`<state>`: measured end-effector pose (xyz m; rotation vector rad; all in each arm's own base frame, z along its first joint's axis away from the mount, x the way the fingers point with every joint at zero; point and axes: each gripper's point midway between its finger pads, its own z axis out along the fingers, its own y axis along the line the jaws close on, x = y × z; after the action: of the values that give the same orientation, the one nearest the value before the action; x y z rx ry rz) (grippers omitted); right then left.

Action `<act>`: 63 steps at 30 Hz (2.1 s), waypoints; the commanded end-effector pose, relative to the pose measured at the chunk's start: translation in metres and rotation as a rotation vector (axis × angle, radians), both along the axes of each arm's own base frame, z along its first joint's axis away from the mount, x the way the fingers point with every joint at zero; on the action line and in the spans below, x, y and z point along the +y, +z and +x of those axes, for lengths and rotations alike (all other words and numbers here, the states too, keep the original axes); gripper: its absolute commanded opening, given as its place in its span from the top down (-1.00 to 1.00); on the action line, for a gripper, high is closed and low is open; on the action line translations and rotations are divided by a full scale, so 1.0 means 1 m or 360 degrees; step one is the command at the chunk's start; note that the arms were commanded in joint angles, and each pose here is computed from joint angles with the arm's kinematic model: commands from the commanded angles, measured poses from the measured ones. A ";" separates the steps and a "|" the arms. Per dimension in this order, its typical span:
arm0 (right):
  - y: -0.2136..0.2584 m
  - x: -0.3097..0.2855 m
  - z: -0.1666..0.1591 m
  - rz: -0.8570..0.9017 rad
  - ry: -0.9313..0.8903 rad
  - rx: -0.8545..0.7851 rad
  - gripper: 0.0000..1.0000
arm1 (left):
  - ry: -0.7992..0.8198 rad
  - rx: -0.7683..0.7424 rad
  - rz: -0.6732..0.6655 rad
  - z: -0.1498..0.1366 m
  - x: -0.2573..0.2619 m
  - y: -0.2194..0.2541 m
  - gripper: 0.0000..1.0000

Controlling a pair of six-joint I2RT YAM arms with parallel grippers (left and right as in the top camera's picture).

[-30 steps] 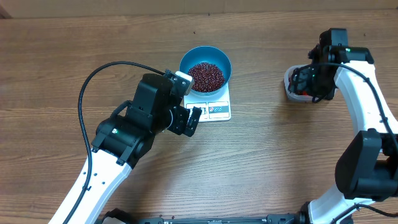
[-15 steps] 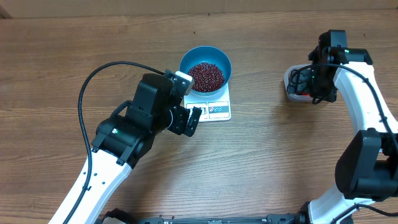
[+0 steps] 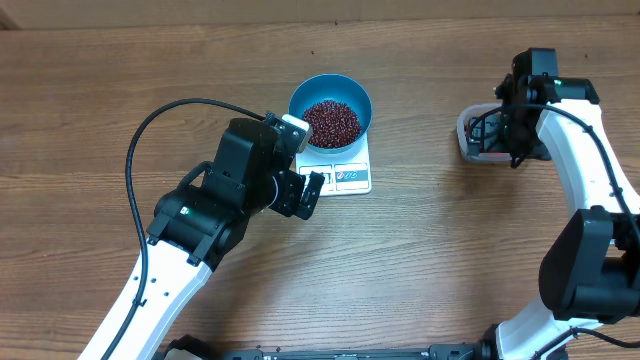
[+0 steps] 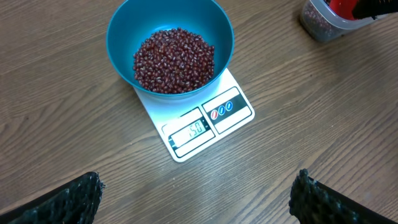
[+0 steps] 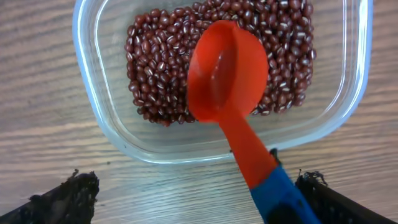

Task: Scoop item into bowl and weigh 150g on scale
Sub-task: 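Lower the red scoop into the bean tub with the right gripper, then open the right gripper and release the scoop handle in the tub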

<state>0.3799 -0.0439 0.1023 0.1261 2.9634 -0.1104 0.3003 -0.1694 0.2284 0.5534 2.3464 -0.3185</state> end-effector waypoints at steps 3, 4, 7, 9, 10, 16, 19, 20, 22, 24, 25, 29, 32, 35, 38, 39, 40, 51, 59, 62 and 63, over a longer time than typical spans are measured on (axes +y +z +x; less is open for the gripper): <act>0.006 -0.007 -0.002 -0.0070 0.0157 -0.0007 -1.00 | -0.0026 0.0008 0.0020 0.000 0.000 -0.005 -0.99; 0.006 -0.007 -0.002 -0.0074 0.0156 -0.0006 -1.00 | -0.0027 0.0008 0.0019 0.000 0.000 -0.005 -0.99; 0.006 -0.007 -0.003 -0.0074 0.0156 -0.0004 -1.00 | -0.0026 0.0008 0.0020 0.000 0.000 -0.005 -0.99; 0.006 -0.007 -0.004 -0.0072 0.0156 0.0007 -1.00 | -0.0026 0.0008 0.0020 0.000 0.000 -0.005 -0.99; 0.006 -0.007 -0.006 -0.0070 0.0156 0.0019 -1.00 | -0.0026 0.0008 0.0020 0.000 0.000 -0.005 -0.99; 0.003 -0.005 -0.028 -0.0048 0.0154 0.0160 -1.00 | -0.0026 0.0008 0.0020 0.000 0.000 -0.005 -0.99; 0.002 0.000 -0.035 -0.0004 0.0159 0.0203 -1.00 | -0.0026 0.0008 0.0020 0.000 0.000 -0.005 -0.99; 0.002 0.002 -0.036 0.0017 0.0162 0.0210 -1.00 | -0.0026 0.0008 0.0020 0.000 0.000 -0.005 -0.99; 0.001 0.006 -0.036 0.0054 0.0166 0.0205 -1.00 | -0.0026 0.0008 0.0020 0.000 0.000 -0.005 -0.99; 0.001 0.009 -0.034 0.0074 0.0168 0.0193 -1.00 | -0.0027 0.0008 0.0019 0.000 0.000 -0.005 -0.99; 0.001 0.010 -0.034 0.0083 0.0170 0.0187 -1.00 | -0.0026 0.0008 0.0020 0.000 0.000 -0.005 -0.99; 0.002 0.011 -0.032 0.0100 0.0172 0.0178 -1.00 | -0.0026 0.0008 0.0020 0.000 0.000 -0.005 -0.99; 0.003 0.011 -0.031 0.0100 0.0154 0.0167 -1.00 | -0.0026 0.0008 0.0020 0.000 0.000 -0.005 -0.99; 0.009 0.011 -0.027 0.0100 0.0106 0.0123 -1.00 | -0.0026 0.0008 0.0020 0.000 0.000 -0.005 -0.99; 0.022 0.010 -0.022 0.0099 0.0066 0.0059 -1.00 | -0.0027 0.0008 0.0019 0.000 0.000 -0.005 -0.99; 0.027 0.010 -0.020 0.0098 0.0050 0.0032 -1.00 | -0.0026 0.0008 0.0020 0.000 0.000 -0.005 -0.99; 0.032 0.010 -0.018 0.0097 0.0044 0.0004 -1.00 | -0.0026 0.0008 0.0020 0.000 0.000 -0.005 -0.99; 0.089 0.006 -0.028 0.0051 -0.0046 -0.0244 -1.00 | -0.0026 0.0008 0.0020 0.000 0.000 -0.005 -0.99; 0.112 -0.005 -0.040 -0.0044 -0.0154 -0.0328 -1.00 | -0.0026 0.0008 0.0020 0.000 0.000 -0.005 -0.99; 0.110 -0.005 -0.042 -0.0043 -0.0154 -0.0316 -1.00 | -0.0026 0.0008 0.0020 0.000 0.000 -0.005 -0.99; 0.110 -0.005 -0.042 -0.0043 -0.0154 -0.0315 -1.00 | -0.0026 0.0008 0.0020 0.000 0.000 -0.005 -0.99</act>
<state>0.3354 -0.0420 0.1969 0.2214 2.8117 -0.1142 0.3003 -0.1694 0.2284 0.5536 2.3464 -0.3189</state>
